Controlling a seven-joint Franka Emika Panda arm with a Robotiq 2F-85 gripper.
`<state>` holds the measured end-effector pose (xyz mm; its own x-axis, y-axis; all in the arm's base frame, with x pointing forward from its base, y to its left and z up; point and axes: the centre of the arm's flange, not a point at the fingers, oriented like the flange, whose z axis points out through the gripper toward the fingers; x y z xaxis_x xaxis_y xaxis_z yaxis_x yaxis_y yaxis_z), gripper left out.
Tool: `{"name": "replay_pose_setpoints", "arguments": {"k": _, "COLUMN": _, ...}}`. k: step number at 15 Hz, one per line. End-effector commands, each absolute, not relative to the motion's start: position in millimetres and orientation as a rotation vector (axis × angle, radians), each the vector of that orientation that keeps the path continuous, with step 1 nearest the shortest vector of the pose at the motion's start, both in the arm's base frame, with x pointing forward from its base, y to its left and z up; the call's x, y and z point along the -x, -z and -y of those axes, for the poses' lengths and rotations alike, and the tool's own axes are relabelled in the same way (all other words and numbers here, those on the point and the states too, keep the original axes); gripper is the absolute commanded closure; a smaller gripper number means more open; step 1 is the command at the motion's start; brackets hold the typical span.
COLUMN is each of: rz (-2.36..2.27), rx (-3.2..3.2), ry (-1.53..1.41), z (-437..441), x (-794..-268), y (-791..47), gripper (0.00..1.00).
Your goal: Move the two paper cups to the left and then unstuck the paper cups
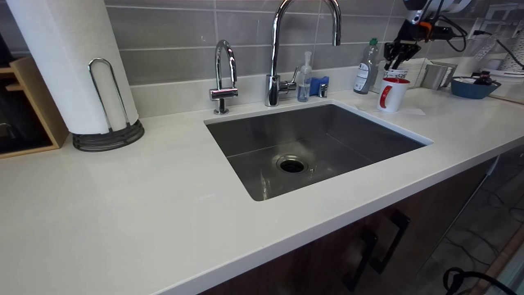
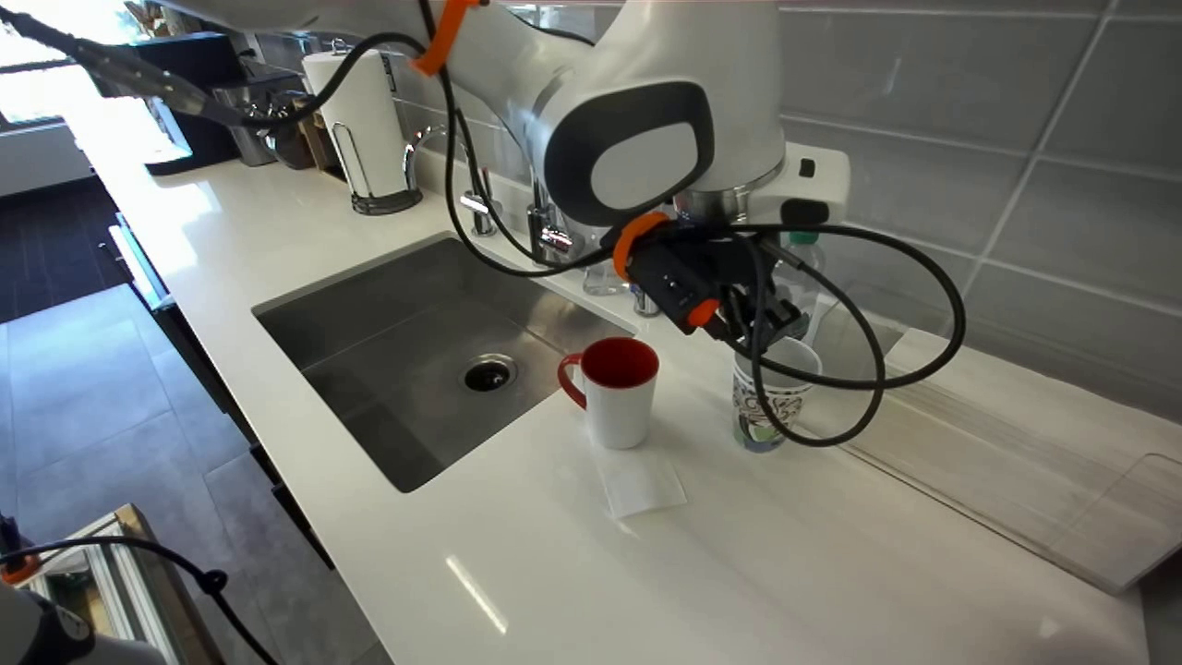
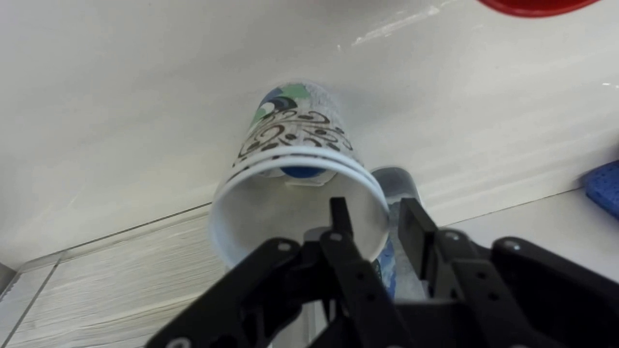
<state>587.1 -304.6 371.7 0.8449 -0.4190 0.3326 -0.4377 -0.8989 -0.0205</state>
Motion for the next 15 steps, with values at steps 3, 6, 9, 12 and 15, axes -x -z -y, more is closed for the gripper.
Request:
{"name": "replay_pose_setpoints", "arguments": {"k": 3, "rz": 0.673, "rx": -2.982, "ry": -0.509, "z": 305.0, "x": -578.7, "y": -377.9, "gripper": 0.72}}
{"name": "replay_pose_setpoints", "arguments": {"k": 6, "rz": 0.670, "rx": -2.983, "ry": -0.502, "z": 305.0, "x": -578.3, "y": -376.4, "gripper": 0.75}}
{"name": "replay_pose_setpoints", "arguments": {"k": 9, "rz": 0.666, "rx": -2.982, "ry": -0.506, "z": 304.6, "x": -577.7, "y": -377.1, "gripper": 0.91}}
{"name": "replay_pose_setpoints", "arguments": {"k": 12, "rz": 0.659, "rx": -2.979, "ry": -0.512, "z": 304.4, "x": -576.7, "y": -378.6, "gripper": 1.00}}
{"name": "replay_pose_setpoints", "arguments": {"k": 15, "rz": 0.642, "rx": -2.969, "ry": -0.527, "z": 304.4, "x": -575.0, "y": -383.2, "gripper": 0.99}}
